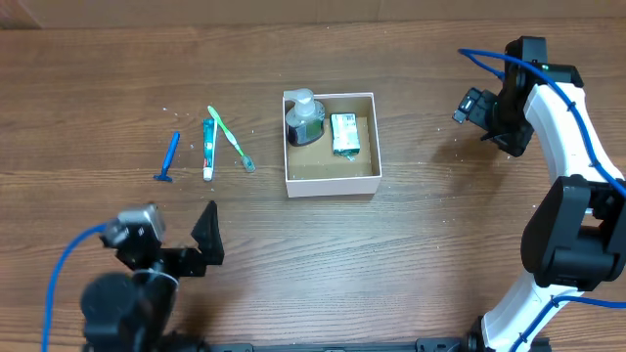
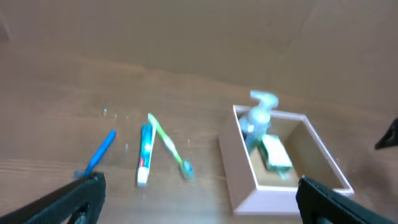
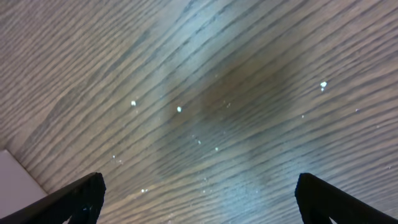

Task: Pack container

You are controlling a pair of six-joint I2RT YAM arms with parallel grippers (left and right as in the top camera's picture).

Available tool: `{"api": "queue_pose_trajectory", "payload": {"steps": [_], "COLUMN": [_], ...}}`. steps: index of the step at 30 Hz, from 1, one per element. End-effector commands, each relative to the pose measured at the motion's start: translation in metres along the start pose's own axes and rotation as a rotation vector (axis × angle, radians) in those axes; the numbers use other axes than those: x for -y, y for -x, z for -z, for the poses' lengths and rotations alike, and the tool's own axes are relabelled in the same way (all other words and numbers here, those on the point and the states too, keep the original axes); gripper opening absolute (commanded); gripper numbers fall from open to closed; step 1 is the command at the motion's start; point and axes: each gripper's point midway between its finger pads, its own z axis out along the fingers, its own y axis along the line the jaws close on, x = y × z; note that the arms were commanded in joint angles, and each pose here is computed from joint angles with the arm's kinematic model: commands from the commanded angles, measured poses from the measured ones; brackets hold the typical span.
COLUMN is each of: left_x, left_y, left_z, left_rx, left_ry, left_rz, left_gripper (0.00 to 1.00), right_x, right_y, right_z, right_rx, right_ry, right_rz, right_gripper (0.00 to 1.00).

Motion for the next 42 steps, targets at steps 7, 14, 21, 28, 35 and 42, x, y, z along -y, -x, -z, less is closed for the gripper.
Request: {"api": "queue_pose_trajectory", "payload": {"steps": [7, 14, 21, 28, 35, 42], "left_x": [0.004, 0.000, -0.034, -0.070, -0.086, -0.102], "left_y": [0.019, -0.020, -0.033, -0.080, -0.129, -0.152], "left_z": [-0.048, -0.122, -0.190, -0.219, -0.234, -0.241], "left_rx": [-0.458, -0.634, -0.598, -0.706, -0.832, -0.897], "left_ry": [0.056, 0.000, 0.131, 0.277, 0.302, 0.307], "left_rz": [-0.039, 0.014, 0.018, 0.021, 0.015, -0.108], "left_gripper": [1.00, 1.00, 0.99, 0.91, 0.91, 0.92], "right_x": [-0.002, -0.002, -0.002, -0.002, -0.002, -0.002], "right_y": [0.001, 0.001, 0.001, 0.001, 0.001, 0.001], "right_z": [0.002, 0.002, 0.002, 0.002, 0.002, 0.002], "right_rx": [0.010, 0.010, 0.010, 0.010, 0.010, 0.010], "right_ry": [0.000, 0.000, 0.000, 0.000, 0.000, 0.000], "right_rz": [0.001, 0.001, 0.001, 0.001, 0.001, 0.001], "right_gripper": [1.00, 1.00, 1.00, 1.00, 1.00, 1.00]}}
